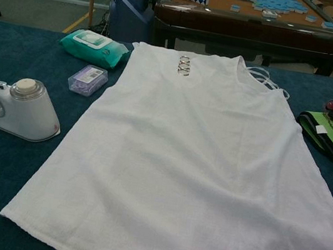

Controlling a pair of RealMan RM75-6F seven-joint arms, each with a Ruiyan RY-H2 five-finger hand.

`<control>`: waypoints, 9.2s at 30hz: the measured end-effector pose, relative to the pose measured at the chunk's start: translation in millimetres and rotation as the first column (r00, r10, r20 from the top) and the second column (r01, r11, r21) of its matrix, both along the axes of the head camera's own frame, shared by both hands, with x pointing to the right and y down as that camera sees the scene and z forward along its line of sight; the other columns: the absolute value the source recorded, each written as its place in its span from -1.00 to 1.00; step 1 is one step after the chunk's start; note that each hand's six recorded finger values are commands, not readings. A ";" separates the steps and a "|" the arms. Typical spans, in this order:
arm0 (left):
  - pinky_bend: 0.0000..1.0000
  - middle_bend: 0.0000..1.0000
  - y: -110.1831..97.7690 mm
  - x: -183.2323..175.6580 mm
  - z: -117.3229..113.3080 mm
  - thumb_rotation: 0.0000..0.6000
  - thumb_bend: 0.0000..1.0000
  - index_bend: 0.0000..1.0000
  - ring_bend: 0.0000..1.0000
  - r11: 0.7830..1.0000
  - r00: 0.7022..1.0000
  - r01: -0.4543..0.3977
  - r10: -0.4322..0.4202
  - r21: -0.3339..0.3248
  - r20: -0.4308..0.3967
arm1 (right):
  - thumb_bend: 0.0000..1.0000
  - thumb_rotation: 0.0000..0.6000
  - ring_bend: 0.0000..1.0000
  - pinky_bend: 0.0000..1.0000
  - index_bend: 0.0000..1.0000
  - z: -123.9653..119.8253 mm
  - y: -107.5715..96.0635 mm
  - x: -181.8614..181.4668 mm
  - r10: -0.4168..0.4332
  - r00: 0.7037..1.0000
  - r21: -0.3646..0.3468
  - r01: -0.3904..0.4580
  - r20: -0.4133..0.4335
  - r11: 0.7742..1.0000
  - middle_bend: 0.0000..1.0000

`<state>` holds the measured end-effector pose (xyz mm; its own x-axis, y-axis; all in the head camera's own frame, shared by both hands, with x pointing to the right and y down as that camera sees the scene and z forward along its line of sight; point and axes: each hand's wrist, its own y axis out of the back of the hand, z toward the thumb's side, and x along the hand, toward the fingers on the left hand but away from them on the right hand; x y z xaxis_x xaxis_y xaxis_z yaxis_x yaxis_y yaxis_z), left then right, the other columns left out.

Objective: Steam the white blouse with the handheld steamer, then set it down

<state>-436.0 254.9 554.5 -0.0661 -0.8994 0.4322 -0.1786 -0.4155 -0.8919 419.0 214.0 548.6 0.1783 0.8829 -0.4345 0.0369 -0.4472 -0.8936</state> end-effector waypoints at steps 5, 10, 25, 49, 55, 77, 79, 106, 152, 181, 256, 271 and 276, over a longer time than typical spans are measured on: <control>-0.62 -0.73 0.1 0.5 1.5 1.00 -0.74 -0.48 -0.73 1.000 1.000 -0.001 0.001 -0.003 -0.002 | -0.45 1.00 -1.00 -0.97 -0.81 1.2 0.3 -0.8 -0.003 1.000 -0.005 0.003 0.002 1.000 -0.68; -0.62 -0.72 -4.6 2.1 2.1 1.00 -0.74 -0.48 -0.73 1.000 1.000 -0.011 0.011 0.002 -0.005 | -0.45 1.00 -1.00 -0.97 -0.81 -4.6 -4.8 -1.9 -0.011 1.000 0.016 0.011 0.003 1.000 -0.68; -0.62 -0.71 -55.7 28.2 34.4 1.00 -0.74 -0.62 -0.73 0.995 0.993 -0.102 0.100 -0.020 -0.057 | -0.45 1.00 -1.00 -0.97 -0.81 -50.7 -57.7 -13.4 -0.049 0.995 0.155 0.061 -0.082 0.986 -0.68; -0.62 -0.68 -88.8 46.5 131.0 1.00 -0.69 -0.56 -0.71 0.980 0.992 -0.128 0.127 -0.154 -0.012 | -0.45 1.00 -1.00 -0.97 -0.81 -45.9 -46.0 3.3 0.003 0.996 0.111 0.006 -0.087 0.994 -0.68; -0.62 -0.61 -93.6 47.5 143.5 1.00 -0.57 -0.49 -0.65 0.981 0.992 -0.128 0.128 -0.146 -0.009 | -0.45 1.00 -1.00 -0.97 -0.81 -45.4 -43.9 5.2 0.010 0.996 0.106 0.000 -0.092 0.994 -0.68; -0.50 -0.36 -104.0 64.7 171.4 1.00 -0.51 -0.18 -0.43 0.982 0.987 -0.157 0.153 -0.104 -0.043 | -0.45 1.00 -1.00 -0.97 -0.81 -44.2 -36.3 15.4 0.051 0.993 0.091 -0.041 -0.108 0.995 -0.68; -0.48 -0.29 -105.0 66.8 173.9 1.00 -0.51 -0.12 -0.38 0.982 0.987 -0.161 0.157 -0.099 -0.042 | -0.45 1.00 -1.00 -0.97 -0.81 -43.7 -35.8 16.1 0.054 0.993 0.089 -0.044 -0.109 0.995 -0.68; 0.12 0.35 -118.5 60.0 203.0 1.00 -0.51 0.69 0.18 0.989 0.977 0.012 -0.043 -0.147 -0.208 | -0.45 1.00 -1.00 -0.97 -0.81 -31.3 -38.5 6.5 0.022 0.996 0.057 -0.017 -0.089 0.998 -0.68; 0.12 0.38 -145.8 214.2 144.2 1.00 -0.51 0.70 0.20 0.931 0.875 -0.359 0.361 0.069 -0.322 | 0.91 0.93 -1.00 -0.97 -0.98 122.2 14.6 -153.8 -0.331 0.882 -0.413 0.453 0.336 0.790 -0.76; 0.12 0.39 -125.2 265.9 188.2 1.00 -0.51 0.70 0.20 0.855 0.823 -0.516 0.513 0.056 -0.243 | 0.82 0.81 -1.00 -0.97 -0.98 161.6 35.4 -159.3 -0.328 0.868 -0.430 0.475 0.373 0.768 -0.76; 0.12 0.39 -177.0 278.8 208.6 1.00 -0.51 0.70 0.18 0.880 0.879 -0.475 0.476 0.025 -0.044 | 0.82 0.83 -1.00 -0.97 -0.98 157.5 40.5 -156.2 -0.330 0.873 -0.431 0.469 0.360 0.771 -0.76; 0.12 0.39 -177.8 244.3 209.3 1.00 -0.51 0.70 0.18 0.838 0.838 -0.545 0.543 0.029 0.043 | 0.82 0.83 -1.00 -0.97 -0.98 158.0 41.7 -159.0 -0.336 0.870 -0.431 0.475 0.361 0.767 -0.76; 0.12 0.39 -176.1 228.4 209.3 1.00 -0.51 0.70 0.18 0.835 0.834 -0.550 0.548 0.022 0.062 | 0.82 0.83 -1.00 -0.97 -0.98 157.5 42.3 -160.6 -0.340 0.868 -0.431 0.479 0.361 0.765 -0.76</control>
<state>-207.5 78.7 763.8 0.4225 -0.8095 0.4078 0.1149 -0.3984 -0.9100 258.4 256.4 706.1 0.6336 0.3769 -0.6756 -0.0662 -0.8436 -0.5328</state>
